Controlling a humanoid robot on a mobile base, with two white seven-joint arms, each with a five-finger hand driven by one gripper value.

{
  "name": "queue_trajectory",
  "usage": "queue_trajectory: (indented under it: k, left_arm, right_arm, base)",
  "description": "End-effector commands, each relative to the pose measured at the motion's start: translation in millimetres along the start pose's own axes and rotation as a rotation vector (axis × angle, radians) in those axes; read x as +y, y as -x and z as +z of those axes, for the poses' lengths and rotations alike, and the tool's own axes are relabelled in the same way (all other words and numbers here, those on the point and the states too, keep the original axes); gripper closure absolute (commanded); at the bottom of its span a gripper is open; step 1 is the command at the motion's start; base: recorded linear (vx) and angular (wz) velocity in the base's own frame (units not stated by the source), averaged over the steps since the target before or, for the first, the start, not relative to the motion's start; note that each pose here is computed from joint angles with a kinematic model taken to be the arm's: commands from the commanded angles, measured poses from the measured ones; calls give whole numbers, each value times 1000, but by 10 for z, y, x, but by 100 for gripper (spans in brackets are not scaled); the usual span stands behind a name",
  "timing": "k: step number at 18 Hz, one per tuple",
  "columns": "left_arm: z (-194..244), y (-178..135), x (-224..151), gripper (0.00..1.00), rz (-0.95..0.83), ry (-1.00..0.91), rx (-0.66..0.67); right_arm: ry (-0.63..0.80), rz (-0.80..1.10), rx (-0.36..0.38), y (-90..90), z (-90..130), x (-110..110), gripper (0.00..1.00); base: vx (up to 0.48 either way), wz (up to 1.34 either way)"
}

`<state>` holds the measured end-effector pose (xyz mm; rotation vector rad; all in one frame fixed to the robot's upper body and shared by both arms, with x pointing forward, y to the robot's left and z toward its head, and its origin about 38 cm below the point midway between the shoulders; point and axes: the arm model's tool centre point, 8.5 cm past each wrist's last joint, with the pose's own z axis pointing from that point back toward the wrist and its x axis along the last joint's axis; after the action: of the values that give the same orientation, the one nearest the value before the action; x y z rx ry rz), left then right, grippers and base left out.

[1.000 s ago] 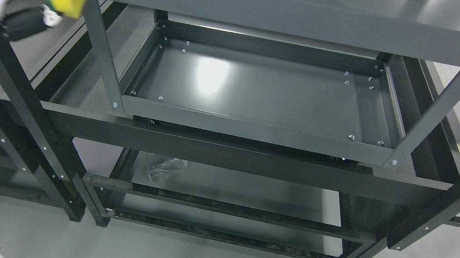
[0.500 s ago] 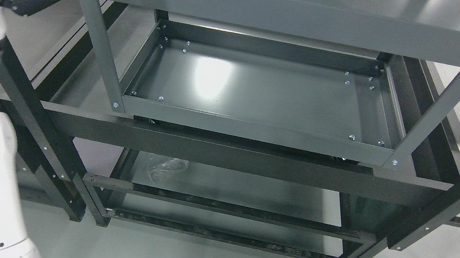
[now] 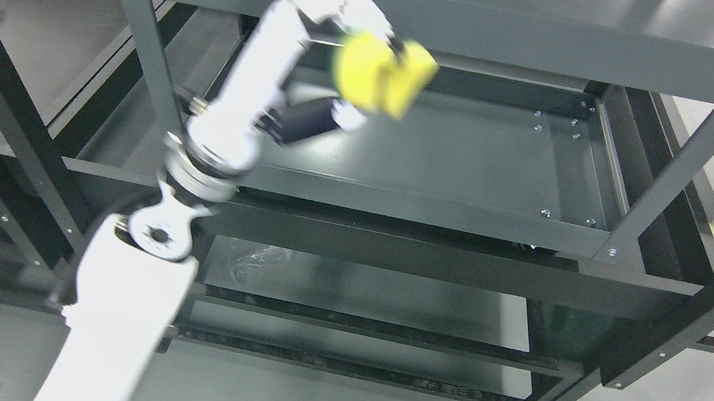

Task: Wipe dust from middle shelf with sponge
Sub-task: 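Withdraw the left hand holding the sponge down from the shelf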

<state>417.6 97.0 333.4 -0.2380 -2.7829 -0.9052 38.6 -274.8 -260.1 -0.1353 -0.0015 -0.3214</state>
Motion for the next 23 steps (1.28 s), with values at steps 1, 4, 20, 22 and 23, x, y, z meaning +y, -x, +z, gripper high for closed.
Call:
queue_trajectory:
  k: [1, 4, 20, 22, 23]
  left_arm:
    - [1003, -294, -2180, 100, 484, 271, 249]
    - [1375, 212, -1491, 99, 347, -67, 586]
    - [1572, 84, 496, 100, 102, -599, 870]
    - [1731, 53, 600, 100, 85, -619, 892]
    - [1799, 39, 584, 100, 89, -620, 906]
  right_arm:
    - [14, -3, -22, -95, -2, -100, 0]
    - [15, -3, -20, -86, -3, -103, 0]
    - [14, -3, -22, -95, -3, -100, 0]
    - [14, -3, -22, -95, -2, -100, 0]
    - [14, -3, -22, -95, -2, -100, 0]
  base:
    - [0, 0]
    - [0, 0]
    - [0, 0]
    - [0, 0]
    - [0, 0]
